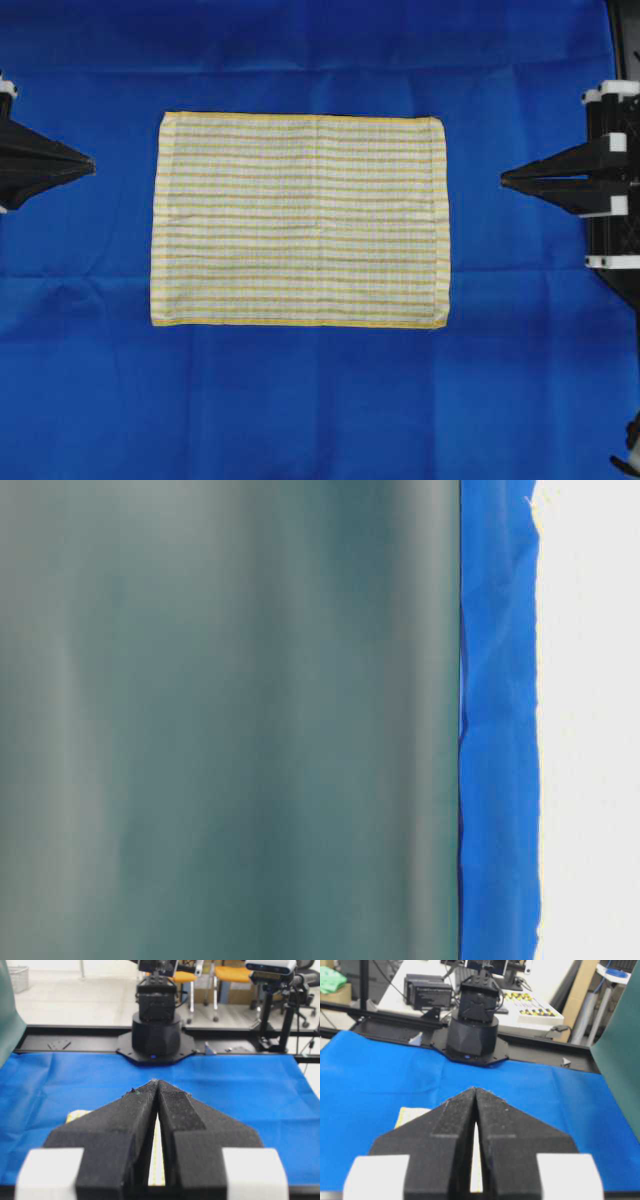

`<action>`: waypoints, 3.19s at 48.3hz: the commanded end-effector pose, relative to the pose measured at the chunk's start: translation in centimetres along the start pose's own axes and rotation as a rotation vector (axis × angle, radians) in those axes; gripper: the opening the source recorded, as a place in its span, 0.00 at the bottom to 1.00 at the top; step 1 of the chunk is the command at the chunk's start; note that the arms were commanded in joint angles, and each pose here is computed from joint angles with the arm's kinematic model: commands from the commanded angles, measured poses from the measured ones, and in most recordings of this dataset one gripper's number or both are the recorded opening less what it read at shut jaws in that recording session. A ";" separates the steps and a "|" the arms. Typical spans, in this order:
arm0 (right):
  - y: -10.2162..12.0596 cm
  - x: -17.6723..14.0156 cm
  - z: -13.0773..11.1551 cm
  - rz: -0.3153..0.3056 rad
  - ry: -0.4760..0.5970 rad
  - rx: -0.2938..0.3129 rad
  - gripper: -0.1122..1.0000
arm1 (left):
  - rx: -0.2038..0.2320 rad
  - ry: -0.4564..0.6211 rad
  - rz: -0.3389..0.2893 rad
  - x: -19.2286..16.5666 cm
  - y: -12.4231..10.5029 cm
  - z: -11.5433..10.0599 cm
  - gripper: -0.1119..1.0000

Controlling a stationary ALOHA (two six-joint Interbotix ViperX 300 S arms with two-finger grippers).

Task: Fold the yellow towel.
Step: 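Move both grippers to the towel's top corners and grasp them, then fold the top edge down toward the bottom edge with both grippers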

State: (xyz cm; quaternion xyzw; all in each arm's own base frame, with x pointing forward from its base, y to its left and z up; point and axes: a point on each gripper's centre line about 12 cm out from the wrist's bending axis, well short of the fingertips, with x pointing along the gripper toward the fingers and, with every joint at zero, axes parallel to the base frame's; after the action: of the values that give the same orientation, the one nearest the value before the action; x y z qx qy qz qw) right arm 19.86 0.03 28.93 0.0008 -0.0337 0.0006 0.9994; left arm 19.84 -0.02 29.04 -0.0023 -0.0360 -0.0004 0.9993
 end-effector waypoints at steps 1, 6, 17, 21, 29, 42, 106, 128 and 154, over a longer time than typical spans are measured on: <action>-0.3 0.4 1.0 -0.017 -0.020 0.009 0.10 | -0.016 0.012 0.022 0.4 0.4 0.3 0.10; -1.0 0.9 0.6 -0.048 0.029 0.011 0.10 | -0.003 0.050 0.042 0.7 0.8 0.0 0.10; -3.9 1.7 -1.0 -0.186 0.152 0.057 0.10 | 0.014 0.118 0.172 1.2 3.6 -1.5 0.10; -5.5 1.9 -2.2 -0.259 0.207 0.089 0.10 | 0.013 0.166 0.239 1.5 5.2 -2.6 0.10; -8.4 2.4 -4.9 -0.382 0.316 0.148 0.10 | -0.009 0.281 0.341 2.2 7.9 -5.2 0.11; -12.0 3.6 -10.4 -0.507 0.524 0.229 0.55 | -0.049 0.452 0.425 3.2 10.7 -10.3 0.52; -14.3 4.7 -20.6 -0.580 0.783 0.311 0.13 | -0.132 0.750 0.493 4.0 13.9 -21.9 0.12; -14.2 4.6 -17.4 -0.591 0.697 0.329 0.13 | -0.074 0.704 0.499 4.3 14.7 -17.1 0.12; -13.5 4.2 -16.5 -0.573 0.708 0.334 0.13 | -0.084 0.704 0.463 4.2 13.2 -15.8 0.12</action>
State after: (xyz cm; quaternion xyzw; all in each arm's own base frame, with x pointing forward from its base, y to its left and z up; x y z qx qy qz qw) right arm 25.04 -13.59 11.99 0.1728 0.3207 -0.2724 0.8906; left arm 24.96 13.47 12.85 -0.0521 0.3209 0.2255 0.9184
